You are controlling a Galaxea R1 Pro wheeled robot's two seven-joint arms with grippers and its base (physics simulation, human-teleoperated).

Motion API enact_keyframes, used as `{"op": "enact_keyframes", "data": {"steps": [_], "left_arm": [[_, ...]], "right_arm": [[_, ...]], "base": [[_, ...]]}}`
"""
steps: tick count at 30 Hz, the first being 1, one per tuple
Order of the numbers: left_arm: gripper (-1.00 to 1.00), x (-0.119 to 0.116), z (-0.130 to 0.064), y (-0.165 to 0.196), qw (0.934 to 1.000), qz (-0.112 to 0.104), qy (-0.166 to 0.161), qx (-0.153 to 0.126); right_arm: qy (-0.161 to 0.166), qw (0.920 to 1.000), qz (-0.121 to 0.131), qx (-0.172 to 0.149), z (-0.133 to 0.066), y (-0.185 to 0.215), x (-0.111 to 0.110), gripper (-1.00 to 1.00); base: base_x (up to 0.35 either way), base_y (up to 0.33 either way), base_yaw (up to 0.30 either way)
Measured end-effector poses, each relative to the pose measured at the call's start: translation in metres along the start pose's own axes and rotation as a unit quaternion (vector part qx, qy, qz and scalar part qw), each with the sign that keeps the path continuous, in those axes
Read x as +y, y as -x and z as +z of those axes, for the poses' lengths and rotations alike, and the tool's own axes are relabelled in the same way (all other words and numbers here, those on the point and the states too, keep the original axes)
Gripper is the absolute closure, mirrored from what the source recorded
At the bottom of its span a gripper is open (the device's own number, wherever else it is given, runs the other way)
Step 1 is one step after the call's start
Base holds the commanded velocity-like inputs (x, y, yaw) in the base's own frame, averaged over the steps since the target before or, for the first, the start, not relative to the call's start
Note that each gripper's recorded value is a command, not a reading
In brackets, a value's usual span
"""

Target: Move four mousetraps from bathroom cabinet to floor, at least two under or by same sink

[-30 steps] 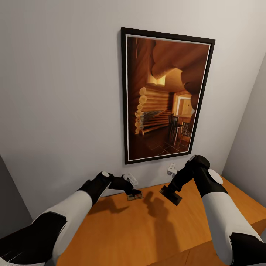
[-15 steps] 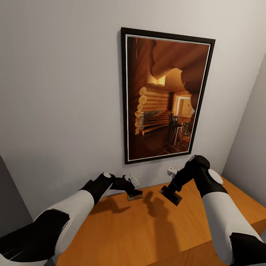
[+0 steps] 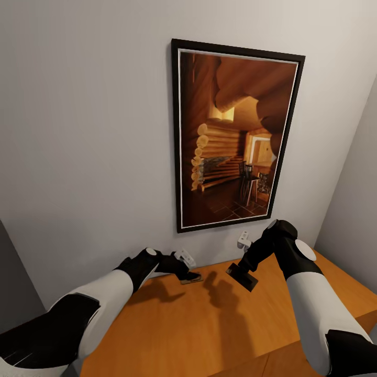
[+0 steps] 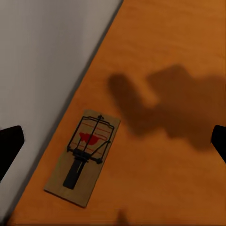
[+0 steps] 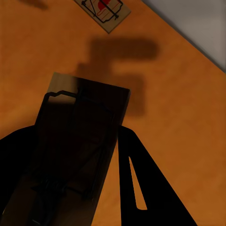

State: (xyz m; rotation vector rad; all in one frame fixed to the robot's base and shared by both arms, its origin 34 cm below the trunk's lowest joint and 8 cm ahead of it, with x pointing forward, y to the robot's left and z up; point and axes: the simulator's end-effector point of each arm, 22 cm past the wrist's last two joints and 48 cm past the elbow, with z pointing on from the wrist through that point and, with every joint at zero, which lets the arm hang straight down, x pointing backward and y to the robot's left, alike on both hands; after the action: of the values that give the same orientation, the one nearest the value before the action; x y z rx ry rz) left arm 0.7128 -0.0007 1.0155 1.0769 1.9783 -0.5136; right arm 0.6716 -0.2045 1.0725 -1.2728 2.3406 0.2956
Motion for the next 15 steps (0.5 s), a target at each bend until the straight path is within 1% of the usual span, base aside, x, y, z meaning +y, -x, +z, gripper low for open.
{"op": "enact_keyframes", "data": {"steps": [5,15], "left_arm": [[-1.00,0.0028,-0.0001,-0.0059,1.0000,0.002,0.003,0.007],[-1.00,0.0056,-0.0009,-0.0092,0.9999,0.004,0.005,0.009]], "right_arm": [[0.000,1.0000,0.000,0.000,0.0000,0.0000,0.0000,1.00],[0.000,1.0000,0.000,0.000,0.0000,0.0000,0.0000,1.00]], "base": [[0.000,0.000,0.000],[0.000,0.000,0.000]]}}
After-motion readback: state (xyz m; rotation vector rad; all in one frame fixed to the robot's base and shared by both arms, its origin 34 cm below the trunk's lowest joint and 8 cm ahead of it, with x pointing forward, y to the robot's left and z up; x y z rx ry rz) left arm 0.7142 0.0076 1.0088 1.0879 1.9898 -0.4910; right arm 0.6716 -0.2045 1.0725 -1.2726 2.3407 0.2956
